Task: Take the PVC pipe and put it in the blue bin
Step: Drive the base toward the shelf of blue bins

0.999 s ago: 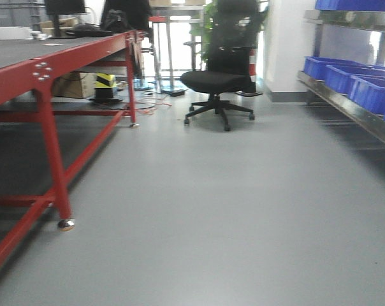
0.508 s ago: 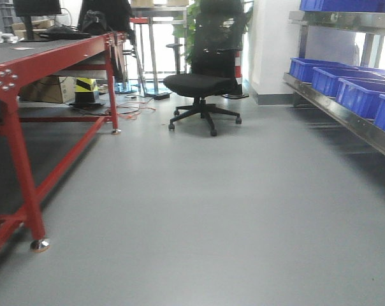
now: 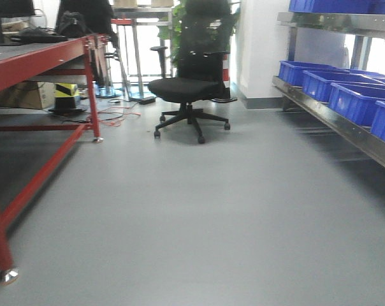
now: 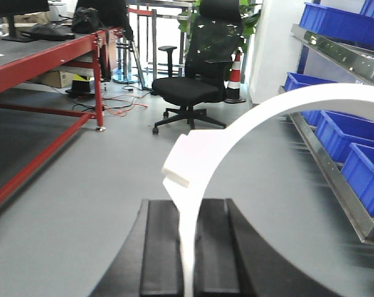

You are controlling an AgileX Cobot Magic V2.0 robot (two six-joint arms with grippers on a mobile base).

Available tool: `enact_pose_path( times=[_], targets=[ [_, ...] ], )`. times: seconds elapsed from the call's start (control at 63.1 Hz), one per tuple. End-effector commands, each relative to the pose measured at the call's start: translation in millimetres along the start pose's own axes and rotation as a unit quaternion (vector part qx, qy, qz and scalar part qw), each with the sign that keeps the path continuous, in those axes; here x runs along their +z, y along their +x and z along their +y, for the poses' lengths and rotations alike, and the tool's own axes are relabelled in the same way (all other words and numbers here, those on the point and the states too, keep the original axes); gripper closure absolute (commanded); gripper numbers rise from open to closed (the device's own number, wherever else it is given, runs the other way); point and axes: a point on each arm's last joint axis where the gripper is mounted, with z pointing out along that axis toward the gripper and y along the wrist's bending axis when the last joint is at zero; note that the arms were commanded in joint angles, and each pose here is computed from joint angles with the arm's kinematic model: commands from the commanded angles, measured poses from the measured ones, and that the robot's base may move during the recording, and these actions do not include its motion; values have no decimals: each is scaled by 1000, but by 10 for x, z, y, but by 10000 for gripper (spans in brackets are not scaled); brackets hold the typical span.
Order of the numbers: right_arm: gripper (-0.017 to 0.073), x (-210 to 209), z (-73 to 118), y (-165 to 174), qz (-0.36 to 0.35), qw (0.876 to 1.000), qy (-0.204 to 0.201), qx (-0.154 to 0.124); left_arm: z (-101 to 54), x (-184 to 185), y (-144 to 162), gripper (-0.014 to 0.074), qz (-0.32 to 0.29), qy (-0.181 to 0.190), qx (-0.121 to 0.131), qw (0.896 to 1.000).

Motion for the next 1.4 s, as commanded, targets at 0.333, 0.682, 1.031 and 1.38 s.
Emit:
enact_pose_path(
  times=[0.333,0.682,1.031,1.38],
  targets=[
    [715,-5,-9,-18,-13,1000,6,-5,-4,-17,-41,704,-21,2,-1,1000],
    [715,-5,-9,-18,-13,1000,6,-5,-4,-17,-41,704,-21,2,-1,1000],
    [715,-5,-7,-18,-13,1000,5,-5,-4,-17,-41,704,-21,2,-1,1000],
    [715,-5,-7,-18,-13,1000,5,-5,-4,-17,-41,704,-21,2,-1,1000]
  ],
)
